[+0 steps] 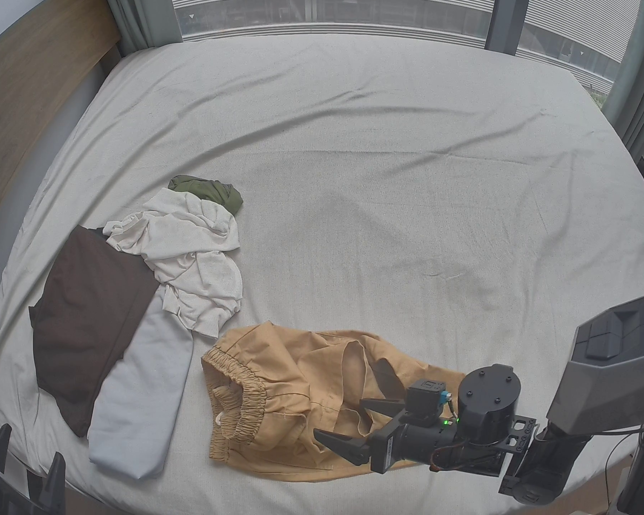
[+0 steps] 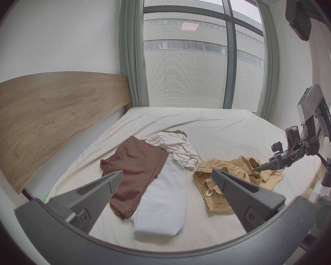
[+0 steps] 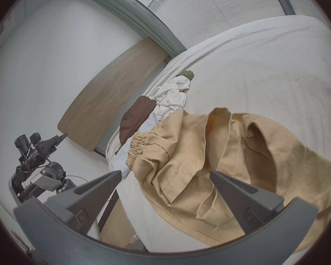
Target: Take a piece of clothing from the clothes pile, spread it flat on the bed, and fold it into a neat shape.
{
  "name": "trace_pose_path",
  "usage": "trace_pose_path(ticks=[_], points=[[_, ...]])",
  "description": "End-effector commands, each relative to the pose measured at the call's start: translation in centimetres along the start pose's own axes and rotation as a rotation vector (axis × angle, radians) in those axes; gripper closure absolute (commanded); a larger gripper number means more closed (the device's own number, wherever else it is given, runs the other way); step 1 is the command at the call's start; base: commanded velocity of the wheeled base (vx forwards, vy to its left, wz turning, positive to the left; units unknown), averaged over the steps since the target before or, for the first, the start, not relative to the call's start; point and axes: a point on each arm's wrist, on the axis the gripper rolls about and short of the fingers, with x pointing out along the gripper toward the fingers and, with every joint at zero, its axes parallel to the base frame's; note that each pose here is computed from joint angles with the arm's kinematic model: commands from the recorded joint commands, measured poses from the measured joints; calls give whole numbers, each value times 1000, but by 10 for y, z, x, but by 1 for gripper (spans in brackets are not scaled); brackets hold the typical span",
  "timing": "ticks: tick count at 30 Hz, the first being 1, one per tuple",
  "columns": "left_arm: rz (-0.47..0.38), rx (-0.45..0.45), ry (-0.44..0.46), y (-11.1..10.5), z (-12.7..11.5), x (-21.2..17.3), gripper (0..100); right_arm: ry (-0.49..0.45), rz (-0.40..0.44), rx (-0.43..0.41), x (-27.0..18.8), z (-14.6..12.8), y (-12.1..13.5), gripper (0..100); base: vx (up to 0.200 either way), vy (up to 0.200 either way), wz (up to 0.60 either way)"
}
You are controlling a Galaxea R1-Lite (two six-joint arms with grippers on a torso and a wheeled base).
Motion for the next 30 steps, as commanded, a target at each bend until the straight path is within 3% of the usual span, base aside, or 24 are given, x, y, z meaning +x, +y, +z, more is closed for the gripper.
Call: trace_pose_path(ticks=[1, 23, 24, 30], points=[[0, 0, 2, 0, -5, 0, 0, 33, -16, 13, 11, -6, -6, 0, 0, 0, 0], [-5, -3, 1, 0, -5, 0, 0, 15, -44, 63, 37, -7, -22, 0, 0, 0, 0], [-5, -3, 1, 0, -5, 0, 0, 13, -41, 64, 38, -6, -22, 100, 0, 0, 0], [-5, -3, 1, 0, -5, 0, 0, 2, -42, 90, 44, -6, -24, 100, 0, 0, 0]])
